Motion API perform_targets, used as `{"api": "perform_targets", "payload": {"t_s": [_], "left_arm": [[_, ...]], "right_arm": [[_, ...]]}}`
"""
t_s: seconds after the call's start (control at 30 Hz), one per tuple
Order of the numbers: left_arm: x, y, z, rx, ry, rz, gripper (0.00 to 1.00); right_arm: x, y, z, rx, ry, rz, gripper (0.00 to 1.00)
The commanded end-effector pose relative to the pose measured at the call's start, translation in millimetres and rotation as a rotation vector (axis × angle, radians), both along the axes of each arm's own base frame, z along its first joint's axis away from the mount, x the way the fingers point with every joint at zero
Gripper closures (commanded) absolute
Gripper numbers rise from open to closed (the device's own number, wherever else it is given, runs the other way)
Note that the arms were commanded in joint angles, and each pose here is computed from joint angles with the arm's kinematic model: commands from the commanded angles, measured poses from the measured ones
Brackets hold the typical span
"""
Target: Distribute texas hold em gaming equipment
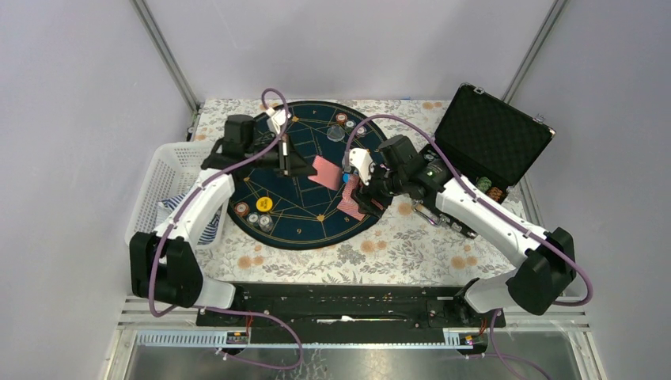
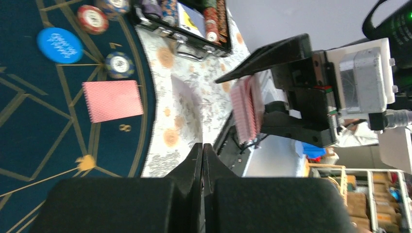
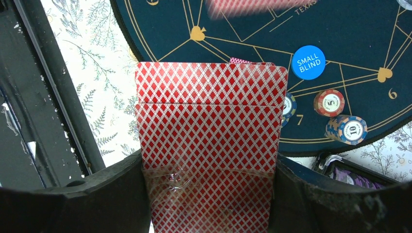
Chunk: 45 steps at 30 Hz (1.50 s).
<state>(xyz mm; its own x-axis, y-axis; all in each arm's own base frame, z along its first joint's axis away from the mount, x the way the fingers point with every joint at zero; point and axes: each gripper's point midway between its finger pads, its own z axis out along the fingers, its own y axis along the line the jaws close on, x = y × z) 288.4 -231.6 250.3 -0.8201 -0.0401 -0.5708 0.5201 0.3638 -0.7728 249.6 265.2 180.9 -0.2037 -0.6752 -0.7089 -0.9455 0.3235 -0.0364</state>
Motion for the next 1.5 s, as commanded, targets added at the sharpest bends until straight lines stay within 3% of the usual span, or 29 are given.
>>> {"api": "perform_targets", "payload": {"t_s": [0.0, 0.2, 0.33, 0.67, 1.0, 1.47], "left_arm": [[8.5, 33.5, 18.5, 0.058, -0.171, -0.005, 1.0], [7.3, 63.8, -16.9, 0.292, -0.227, -0.059, 1.0], [-9.7, 80.7, -51.7, 0.426, -0.27, -0.256, 1.0], [-63.9, 108.4, -121.9, 0.565, -0.107, -0.594, 1.0], [-57.2, 123.1, -160.5, 0.695, -0.035, -0.727, 1.0], [-6.2, 120.2, -190.9, 0.804, -0.103, -0.724, 0.97]], "right_arm": [[1.0, 6.6, 23.0, 0.067, -0.065, 0.007, 0.96], [-2.5, 7.7, 23.5, 0.075, -0.052, 0.012, 0.96], [-2.9, 8.0, 25.4, 0.079, -0.05, 0.014, 0.96], [-3.1, 8.0, 21.5, 0.072, -0.041, 0.014, 0.96], [-1.6, 8.0, 19.3, 0.067, -0.039, 0.009, 0.96], [-1.9, 7.0, 15.0, 0.058, -0.032, 0.006, 0.96]]}}
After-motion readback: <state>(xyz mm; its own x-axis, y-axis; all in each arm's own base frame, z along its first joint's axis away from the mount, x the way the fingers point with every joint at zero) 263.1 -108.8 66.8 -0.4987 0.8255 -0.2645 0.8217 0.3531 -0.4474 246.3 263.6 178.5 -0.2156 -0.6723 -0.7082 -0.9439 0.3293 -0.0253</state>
